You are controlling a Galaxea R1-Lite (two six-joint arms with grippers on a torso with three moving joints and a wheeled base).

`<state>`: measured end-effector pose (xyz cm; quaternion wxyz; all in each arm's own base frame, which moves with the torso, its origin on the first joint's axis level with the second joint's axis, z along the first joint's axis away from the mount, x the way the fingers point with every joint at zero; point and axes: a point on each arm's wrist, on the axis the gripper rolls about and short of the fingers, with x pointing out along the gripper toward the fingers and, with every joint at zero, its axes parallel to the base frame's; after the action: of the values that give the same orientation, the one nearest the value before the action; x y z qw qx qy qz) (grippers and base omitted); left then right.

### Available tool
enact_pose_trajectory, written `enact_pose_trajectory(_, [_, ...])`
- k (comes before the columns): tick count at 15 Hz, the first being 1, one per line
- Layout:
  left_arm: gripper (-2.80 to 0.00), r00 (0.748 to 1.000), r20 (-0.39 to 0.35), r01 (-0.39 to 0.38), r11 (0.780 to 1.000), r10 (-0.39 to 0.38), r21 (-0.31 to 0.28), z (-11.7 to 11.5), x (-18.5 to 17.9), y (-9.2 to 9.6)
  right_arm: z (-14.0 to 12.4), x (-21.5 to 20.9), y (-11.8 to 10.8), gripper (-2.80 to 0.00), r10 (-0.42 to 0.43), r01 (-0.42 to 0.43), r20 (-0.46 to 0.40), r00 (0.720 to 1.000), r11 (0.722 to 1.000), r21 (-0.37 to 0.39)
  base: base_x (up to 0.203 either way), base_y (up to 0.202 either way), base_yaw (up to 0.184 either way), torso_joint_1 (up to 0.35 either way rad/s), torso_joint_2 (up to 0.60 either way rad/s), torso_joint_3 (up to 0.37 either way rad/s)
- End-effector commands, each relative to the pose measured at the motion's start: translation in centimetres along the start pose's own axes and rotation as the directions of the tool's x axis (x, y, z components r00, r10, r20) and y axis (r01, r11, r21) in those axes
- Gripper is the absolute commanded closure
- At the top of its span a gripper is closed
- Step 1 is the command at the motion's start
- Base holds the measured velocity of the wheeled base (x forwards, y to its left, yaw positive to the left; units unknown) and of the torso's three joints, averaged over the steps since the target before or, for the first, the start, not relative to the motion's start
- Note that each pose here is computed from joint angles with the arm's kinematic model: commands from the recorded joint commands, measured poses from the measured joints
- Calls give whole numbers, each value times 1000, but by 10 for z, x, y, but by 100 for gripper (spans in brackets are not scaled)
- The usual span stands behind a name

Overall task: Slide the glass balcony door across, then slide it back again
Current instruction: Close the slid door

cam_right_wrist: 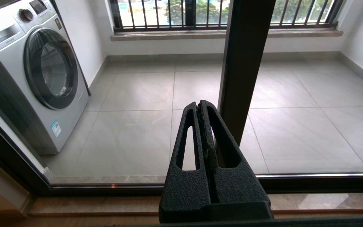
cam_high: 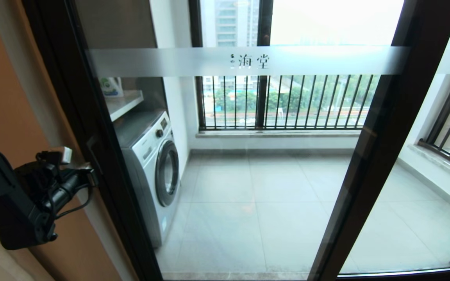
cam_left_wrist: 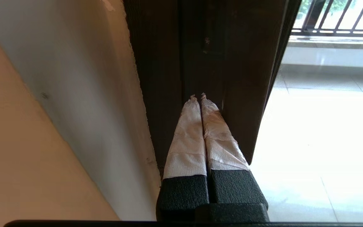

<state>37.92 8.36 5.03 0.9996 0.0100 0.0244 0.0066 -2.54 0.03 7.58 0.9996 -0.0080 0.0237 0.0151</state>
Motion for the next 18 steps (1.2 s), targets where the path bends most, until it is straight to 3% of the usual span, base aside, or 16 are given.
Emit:
enact_pose_trajectory(1, [0,999,14,34,999,-34,4,3,2,-10,0,0,0,0,1,-1,0,1000,1000,-1,0,0,0,0,0,0])
enact_pose_trajectory(7, [0,995,53,85,996,-86,15,20,3,-32,0,0,0,0,1,-1,0,1000,1000,-1,0,0,0,0,0,0])
enact_pose_trajectory(11, [0,986,162,22,999,-25,25,49,18,-42,0,0,0,0,1,-1,0,1000,1000,-1,0,0,0,0,0,0])
enact_pose_trajectory(15, [0,985,172,26,999,-29,20,77,12,-45,0,0,0,0,1,-1,0,1000,1000,-1,0,0,0,0,0,0])
enact_pose_trajectory(18, [0,990,137,22,1000,-24,15,69,5,-45,0,0,0,0,1,-1,0,1000,1000,-1,0,0,0,0,0,0])
